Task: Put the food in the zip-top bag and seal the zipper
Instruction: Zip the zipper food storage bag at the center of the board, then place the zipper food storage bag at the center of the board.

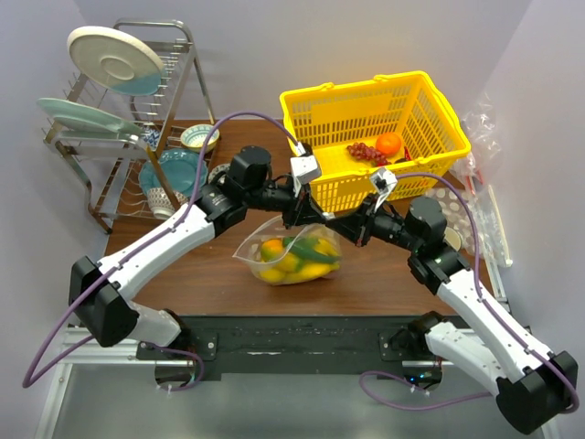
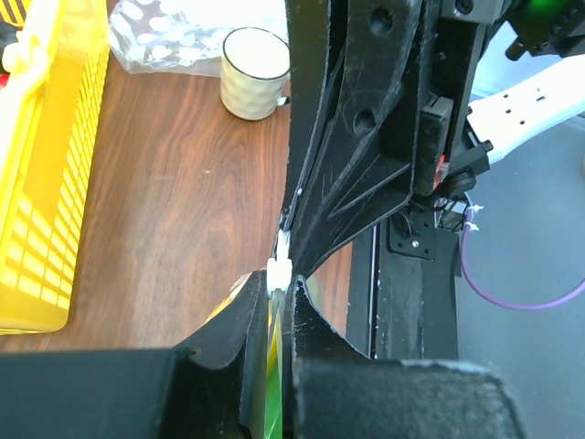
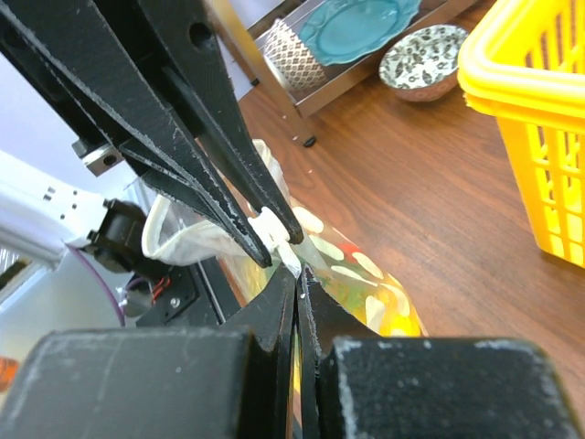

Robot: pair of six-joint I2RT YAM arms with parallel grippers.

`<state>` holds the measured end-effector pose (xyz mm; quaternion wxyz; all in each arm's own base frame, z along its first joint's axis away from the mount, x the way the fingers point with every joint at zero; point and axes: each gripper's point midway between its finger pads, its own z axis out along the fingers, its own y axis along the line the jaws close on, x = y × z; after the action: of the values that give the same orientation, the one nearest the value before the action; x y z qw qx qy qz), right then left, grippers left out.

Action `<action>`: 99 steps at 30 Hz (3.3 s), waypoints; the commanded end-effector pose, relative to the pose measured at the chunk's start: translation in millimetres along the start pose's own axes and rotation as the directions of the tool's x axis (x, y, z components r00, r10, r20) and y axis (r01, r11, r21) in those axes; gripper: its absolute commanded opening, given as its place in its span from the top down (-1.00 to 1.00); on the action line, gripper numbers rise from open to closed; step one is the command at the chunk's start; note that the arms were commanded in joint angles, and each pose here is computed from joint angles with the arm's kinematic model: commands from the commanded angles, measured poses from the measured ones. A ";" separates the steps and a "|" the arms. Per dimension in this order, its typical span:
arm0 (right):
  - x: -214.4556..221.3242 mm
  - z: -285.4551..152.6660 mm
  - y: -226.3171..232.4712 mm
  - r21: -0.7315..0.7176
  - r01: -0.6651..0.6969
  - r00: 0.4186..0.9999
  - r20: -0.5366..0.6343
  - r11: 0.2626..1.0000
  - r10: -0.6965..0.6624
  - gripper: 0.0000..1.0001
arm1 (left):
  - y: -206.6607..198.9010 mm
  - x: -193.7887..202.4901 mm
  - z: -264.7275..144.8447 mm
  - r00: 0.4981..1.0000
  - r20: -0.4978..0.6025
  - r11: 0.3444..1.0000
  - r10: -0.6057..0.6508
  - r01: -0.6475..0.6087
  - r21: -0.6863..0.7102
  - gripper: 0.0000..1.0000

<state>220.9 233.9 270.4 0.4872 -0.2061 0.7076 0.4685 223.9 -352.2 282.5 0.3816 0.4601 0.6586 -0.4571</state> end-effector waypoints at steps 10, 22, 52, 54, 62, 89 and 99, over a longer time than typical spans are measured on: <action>-35.9 -9.4 -20.9 0.158 0.015 0.988 0.149 0.987 -0.039 1.00 | 2.1 2.3 -17.2 1.000 -0.020 0.998 0.005 -0.007 -0.059 1.00; -66.5 -63.1 -89.8 0.622 -0.112 0.956 0.281 0.775 -0.088 1.00 | 0.0 4.3 -26.0 1.000 -0.027 0.996 0.003 -0.006 -0.090 1.00; -68.9 -201.8 -149.2 0.899 -0.415 0.843 0.438 0.142 -0.311 1.00 | 9.5 16.6 -31.1 0.999 -0.044 0.986 -0.016 0.008 -0.166 1.00; -68.1 -201.3 -149.2 0.898 -0.416 0.844 0.439 0.142 -0.307 1.00 | 11.9 17.4 -31.0 0.999 -0.045 0.984 -0.019 0.010 -0.178 1.00; -63.3 -124.9 -140.2 0.872 -0.169 0.932 0.294 0.460 -0.213 1.00 | 46.5 20.1 -40.2 0.998 -0.040 0.927 -0.057 0.038 -0.374 1.00; -86.5 -67.5 -123.6 0.790 -0.004 0.978 0.130 0.613 -0.162 -0.37 | 108.3 8.4 -83.5 0.987 0.059 0.723 -0.149 0.150 -0.675 -0.47; -113.9 -94.0 -93.8 0.784 -0.054 0.965 0.201 0.619 -0.170 -0.92 | 84.7 -20.3 -114.2 0.975 0.214 0.708 -0.064 0.195 -0.678 -0.89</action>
<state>306.4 97.7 311.2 0.6154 0.0529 0.7783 0.1127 303.5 -245.1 271.3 0.4848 0.2322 0.8142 -0.2195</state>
